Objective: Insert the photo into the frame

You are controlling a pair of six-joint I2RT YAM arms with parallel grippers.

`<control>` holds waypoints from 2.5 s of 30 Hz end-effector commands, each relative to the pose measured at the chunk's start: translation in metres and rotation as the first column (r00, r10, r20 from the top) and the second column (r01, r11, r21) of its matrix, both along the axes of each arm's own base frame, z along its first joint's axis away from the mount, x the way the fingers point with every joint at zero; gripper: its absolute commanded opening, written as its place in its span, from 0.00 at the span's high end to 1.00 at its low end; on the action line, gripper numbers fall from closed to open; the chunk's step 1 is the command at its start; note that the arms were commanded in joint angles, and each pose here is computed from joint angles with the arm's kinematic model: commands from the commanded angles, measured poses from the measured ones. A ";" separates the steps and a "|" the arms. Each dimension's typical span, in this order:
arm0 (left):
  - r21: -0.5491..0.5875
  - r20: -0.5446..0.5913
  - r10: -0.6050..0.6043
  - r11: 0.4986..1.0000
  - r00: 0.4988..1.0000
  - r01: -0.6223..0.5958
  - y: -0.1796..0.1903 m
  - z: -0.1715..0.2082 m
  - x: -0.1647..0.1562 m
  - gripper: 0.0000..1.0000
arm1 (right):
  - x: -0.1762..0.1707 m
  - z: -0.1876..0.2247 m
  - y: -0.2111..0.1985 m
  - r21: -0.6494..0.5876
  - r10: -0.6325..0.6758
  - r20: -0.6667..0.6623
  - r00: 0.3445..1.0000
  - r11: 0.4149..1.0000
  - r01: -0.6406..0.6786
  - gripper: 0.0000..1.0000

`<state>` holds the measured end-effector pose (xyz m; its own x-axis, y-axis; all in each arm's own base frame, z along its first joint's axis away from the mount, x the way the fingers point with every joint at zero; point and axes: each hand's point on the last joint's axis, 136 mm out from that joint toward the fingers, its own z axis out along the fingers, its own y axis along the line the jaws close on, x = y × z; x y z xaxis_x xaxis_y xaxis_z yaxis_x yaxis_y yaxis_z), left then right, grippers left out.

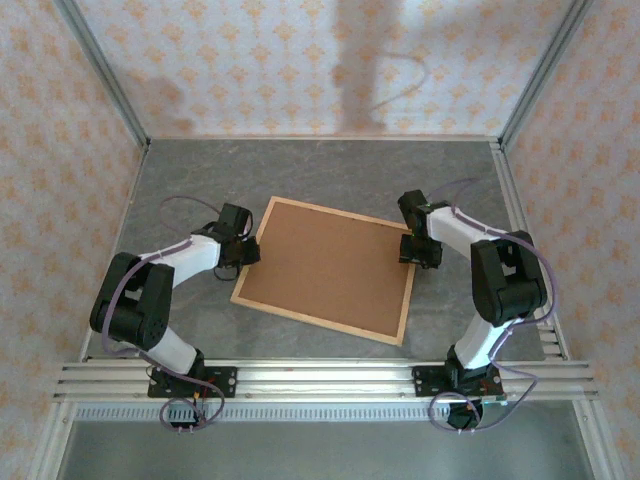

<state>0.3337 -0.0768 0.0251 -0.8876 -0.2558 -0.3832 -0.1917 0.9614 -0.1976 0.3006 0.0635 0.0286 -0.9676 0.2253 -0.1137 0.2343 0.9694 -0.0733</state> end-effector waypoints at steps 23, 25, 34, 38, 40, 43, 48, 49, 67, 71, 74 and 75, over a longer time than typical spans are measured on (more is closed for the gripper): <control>0.066 -0.177 0.020 0.998 0.984 -0.009 0.013 -0.035 -0.043 0.84 | 0.005 -0.023 0.063 0.278 0.082 -0.011 0.997 0.958 -0.075 0.64; 0.064 -0.179 0.019 0.998 0.984 -0.007 0.012 -0.035 -0.043 0.84 | 0.004 -0.023 0.066 0.294 0.089 -0.011 0.996 0.952 -0.082 0.64; 0.069 -0.177 0.023 0.998 0.984 -0.011 0.013 -0.035 -0.042 0.84 | 0.005 -0.022 0.061 0.266 0.088 -0.014 0.996 0.961 -0.081 0.64; 0.080 -0.178 0.032 0.997 0.984 -0.018 0.015 -0.035 -0.044 0.84 | 0.010 0.000 0.051 0.212 0.097 0.027 0.995 0.972 -0.101 0.56; 0.085 -0.177 0.035 0.996 0.984 -0.020 0.016 -0.034 -0.043 0.84 | 0.010 0.010 0.044 0.179 0.096 0.044 0.994 0.979 -0.103 0.50; 0.092 -0.179 0.044 0.995 0.983 -0.027 0.018 -0.035 -0.043 0.85 | 0.004 0.022 0.033 0.129 0.093 0.048 0.995 0.987 -0.098 0.43; 0.090 -0.179 0.052 0.995 0.982 -0.036 0.018 -0.036 -0.044 0.86 | -0.008 0.034 0.016 0.072 0.058 0.050 0.997 0.995 -0.062 0.45; 0.090 -0.179 0.054 0.995 0.982 -0.038 0.018 -0.035 -0.044 0.86 | -0.010 0.035 0.012 0.068 0.051 0.049 0.998 0.996 -0.054 0.47; 0.045 -0.136 0.141 0.990 0.981 -0.136 0.018 -0.038 -0.046 0.90 | -0.112 0.026 0.024 0.138 0.035 -0.178 0.983 0.990 -0.011 0.59; 0.039 -0.138 0.139 0.990 0.981 -0.135 0.017 -0.040 -0.046 0.89 | -0.127 0.027 0.022 0.090 0.034 -0.192 0.981 0.996 -0.017 0.60; 0.039 -0.138 0.135 0.991 0.981 -0.131 0.016 -0.041 -0.046 0.89 | -0.134 0.025 0.026 0.075 0.038 -0.209 0.977 0.997 -0.023 0.61; 0.037 -0.137 0.133 0.991 0.982 -0.130 0.016 -0.041 -0.046 0.89 | -0.135 0.023 0.029 0.078 0.041 -0.211 0.977 0.997 -0.025 0.61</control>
